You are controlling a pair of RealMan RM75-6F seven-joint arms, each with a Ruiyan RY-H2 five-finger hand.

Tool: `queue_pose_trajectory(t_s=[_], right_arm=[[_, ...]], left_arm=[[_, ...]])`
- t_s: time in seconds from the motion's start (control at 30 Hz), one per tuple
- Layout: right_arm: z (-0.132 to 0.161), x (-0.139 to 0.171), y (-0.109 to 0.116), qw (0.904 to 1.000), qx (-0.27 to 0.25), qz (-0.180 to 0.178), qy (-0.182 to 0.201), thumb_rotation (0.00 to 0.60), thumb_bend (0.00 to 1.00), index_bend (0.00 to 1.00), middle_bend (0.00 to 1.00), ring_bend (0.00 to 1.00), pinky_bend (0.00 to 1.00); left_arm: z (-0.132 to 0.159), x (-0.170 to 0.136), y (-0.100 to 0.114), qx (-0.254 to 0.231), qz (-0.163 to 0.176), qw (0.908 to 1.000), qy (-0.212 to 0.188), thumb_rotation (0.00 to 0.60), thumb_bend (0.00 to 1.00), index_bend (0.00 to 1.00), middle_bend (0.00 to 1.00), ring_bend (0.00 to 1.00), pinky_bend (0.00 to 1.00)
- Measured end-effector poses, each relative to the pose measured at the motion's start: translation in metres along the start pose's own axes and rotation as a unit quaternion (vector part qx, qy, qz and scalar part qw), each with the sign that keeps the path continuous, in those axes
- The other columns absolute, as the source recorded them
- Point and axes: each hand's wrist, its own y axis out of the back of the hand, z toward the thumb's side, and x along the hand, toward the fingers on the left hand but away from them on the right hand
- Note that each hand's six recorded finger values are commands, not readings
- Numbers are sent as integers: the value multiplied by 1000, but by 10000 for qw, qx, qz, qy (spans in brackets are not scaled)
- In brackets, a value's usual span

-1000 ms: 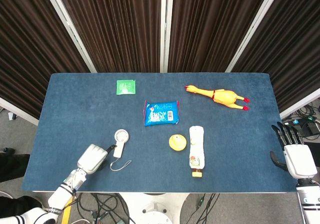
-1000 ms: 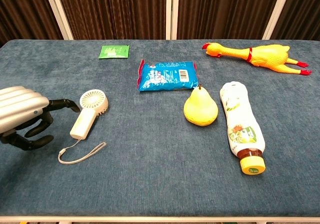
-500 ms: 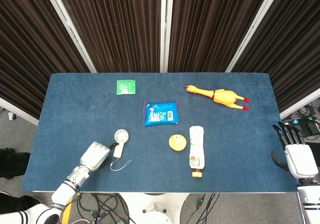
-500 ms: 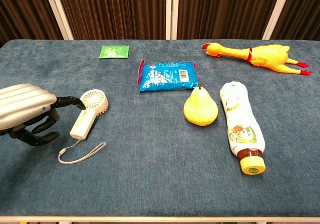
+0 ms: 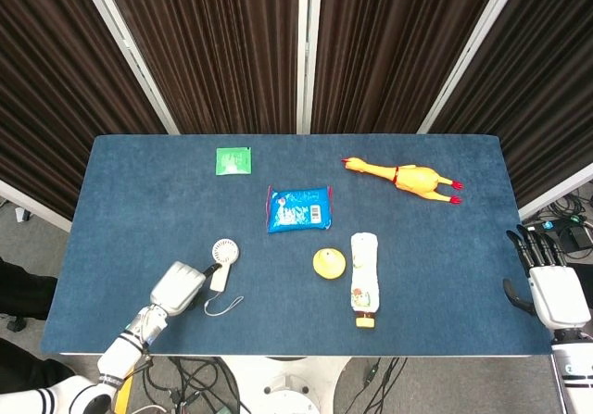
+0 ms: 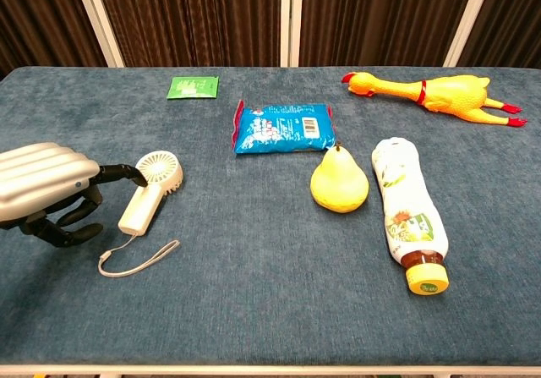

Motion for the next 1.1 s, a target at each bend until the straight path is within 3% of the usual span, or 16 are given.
queue_pose_trajectory(t_s=[0.77,1.1], right_arm=[[-4,1,-3,10000,11,54,-54,600,327,0,0,0,0],[-4,1,-5,10000,12,68,-44,600,327,0,0,0,0]], left_arm=[[-1,1,-8,8,-88,10000,33,600,409,176,795,811,852],[-3,2,-20,-81,-283,9996,57,600,410,176,795,811,852]])
